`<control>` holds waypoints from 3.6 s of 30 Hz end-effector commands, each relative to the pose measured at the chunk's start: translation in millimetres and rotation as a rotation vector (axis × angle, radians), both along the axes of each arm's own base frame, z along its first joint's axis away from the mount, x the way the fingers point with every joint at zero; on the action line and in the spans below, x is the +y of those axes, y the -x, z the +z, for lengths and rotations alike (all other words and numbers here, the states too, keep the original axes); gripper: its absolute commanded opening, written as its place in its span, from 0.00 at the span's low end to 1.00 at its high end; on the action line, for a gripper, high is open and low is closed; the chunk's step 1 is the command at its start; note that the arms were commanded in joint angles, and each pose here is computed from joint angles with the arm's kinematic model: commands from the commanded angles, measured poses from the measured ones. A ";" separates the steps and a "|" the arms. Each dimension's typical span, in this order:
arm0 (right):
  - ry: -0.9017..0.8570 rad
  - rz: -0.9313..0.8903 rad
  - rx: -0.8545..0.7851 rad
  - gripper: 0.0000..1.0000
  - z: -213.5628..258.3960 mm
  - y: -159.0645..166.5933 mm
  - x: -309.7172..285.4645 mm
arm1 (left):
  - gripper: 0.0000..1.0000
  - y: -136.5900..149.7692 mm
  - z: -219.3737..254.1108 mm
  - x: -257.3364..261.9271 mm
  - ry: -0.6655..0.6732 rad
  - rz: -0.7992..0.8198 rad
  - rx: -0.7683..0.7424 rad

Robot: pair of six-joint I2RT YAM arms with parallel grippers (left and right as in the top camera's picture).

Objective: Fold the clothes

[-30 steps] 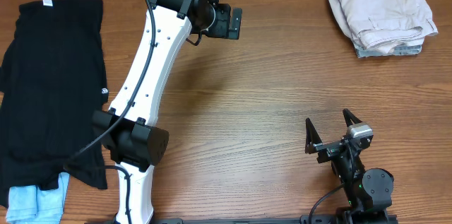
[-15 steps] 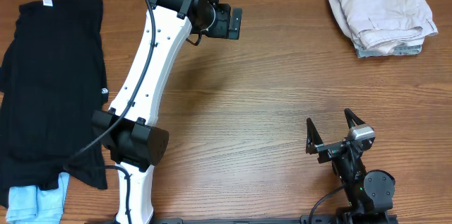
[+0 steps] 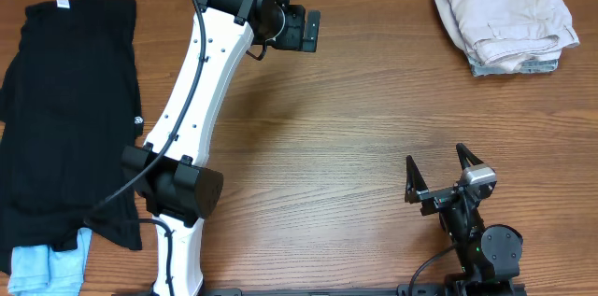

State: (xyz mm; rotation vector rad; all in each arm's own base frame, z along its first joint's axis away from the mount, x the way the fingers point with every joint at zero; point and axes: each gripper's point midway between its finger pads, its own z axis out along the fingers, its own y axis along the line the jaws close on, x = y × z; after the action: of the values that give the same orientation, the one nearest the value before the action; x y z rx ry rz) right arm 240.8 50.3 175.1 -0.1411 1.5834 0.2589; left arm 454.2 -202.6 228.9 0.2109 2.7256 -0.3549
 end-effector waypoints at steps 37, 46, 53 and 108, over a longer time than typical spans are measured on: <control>-0.008 -0.004 -0.002 1.00 -1.8 0.0 -0.2 | 1.00 203.0 -29.3 180.8 -0.027 0.088 -1.114; -0.008 -0.004 -0.002 1.00 -1.8 0.0 -0.2 | 1.00 207.9 -62.2 192.8 -0.068 0.159 -1.143; -0.008 -0.004 -0.002 1.00 -1.8 0.0 -0.2 | 1.00 209.0 -67.9 196.9 -0.082 0.192 -1.129; -0.008 -0.004 -0.002 1.00 -1.8 0.0 -0.2 | 1.00 208.9 -67.4 196.2 -0.080 0.188 -1.130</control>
State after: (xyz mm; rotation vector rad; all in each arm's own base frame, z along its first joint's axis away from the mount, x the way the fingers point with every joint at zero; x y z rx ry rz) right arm 240.7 50.2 175.6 -0.1391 1.5818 0.2609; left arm 245.4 -7.7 161.3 0.1198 1.6274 -0.0395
